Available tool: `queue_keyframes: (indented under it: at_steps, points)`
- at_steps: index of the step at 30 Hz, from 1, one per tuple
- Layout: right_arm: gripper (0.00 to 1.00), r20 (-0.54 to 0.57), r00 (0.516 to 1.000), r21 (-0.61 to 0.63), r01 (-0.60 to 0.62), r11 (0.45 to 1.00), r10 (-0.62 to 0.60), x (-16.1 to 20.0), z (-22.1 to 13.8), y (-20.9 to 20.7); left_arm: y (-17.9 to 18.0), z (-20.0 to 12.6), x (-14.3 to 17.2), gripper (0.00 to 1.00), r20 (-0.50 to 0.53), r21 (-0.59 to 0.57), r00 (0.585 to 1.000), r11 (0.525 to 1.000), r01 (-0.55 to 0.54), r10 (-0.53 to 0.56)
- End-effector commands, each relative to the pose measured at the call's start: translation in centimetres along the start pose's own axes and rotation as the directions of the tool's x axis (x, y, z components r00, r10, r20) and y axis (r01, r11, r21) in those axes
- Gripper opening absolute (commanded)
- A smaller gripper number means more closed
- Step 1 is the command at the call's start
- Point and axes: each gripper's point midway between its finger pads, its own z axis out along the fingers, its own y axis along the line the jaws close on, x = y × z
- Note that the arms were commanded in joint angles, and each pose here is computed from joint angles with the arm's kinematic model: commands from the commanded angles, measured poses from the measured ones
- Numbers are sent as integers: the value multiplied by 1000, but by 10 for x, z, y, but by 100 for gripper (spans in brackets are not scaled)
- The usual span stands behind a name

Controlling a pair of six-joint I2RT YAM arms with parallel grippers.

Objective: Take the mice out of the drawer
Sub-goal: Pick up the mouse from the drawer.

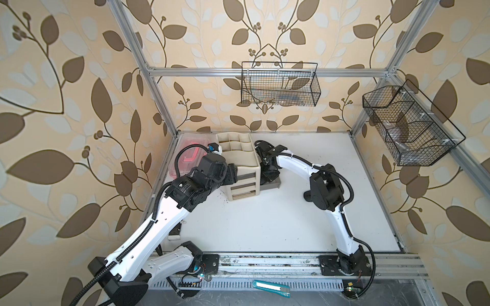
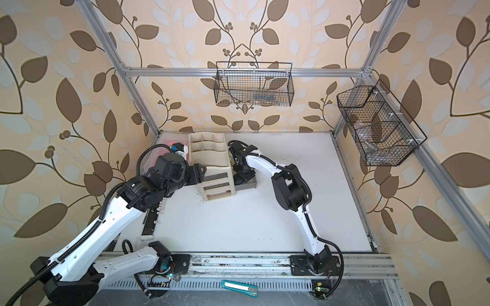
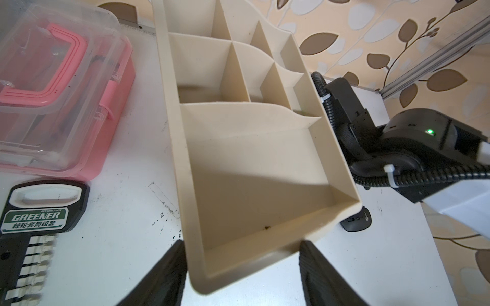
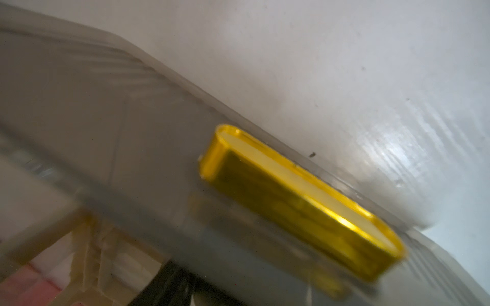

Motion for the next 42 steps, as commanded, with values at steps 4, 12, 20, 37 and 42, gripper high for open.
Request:
queue_keyframes:
  at_steps: [4,12,20,37,42]
  points:
    - [56,40,999,77,3,997,-6,-2,6,-17,4,-5,-6,68,35,-8,999,1000,18,-18]
    - [53,32,999,-8,5,1000,-5,5,-14,4,8,-4,-5,68,32,-23,999,1000,15,-14]
    - [53,32,999,-56,27,998,-25,10,-29,15,9,-5,-4,68,34,-22,999,1000,16,-16]
    - [55,65,998,-114,33,993,-26,-11,-65,15,8,-3,-5,68,33,-22,999,1000,19,-18]
    - [54,92,995,-99,36,994,-27,-21,-72,8,5,-3,-6,68,31,-10,999,1000,21,-20]
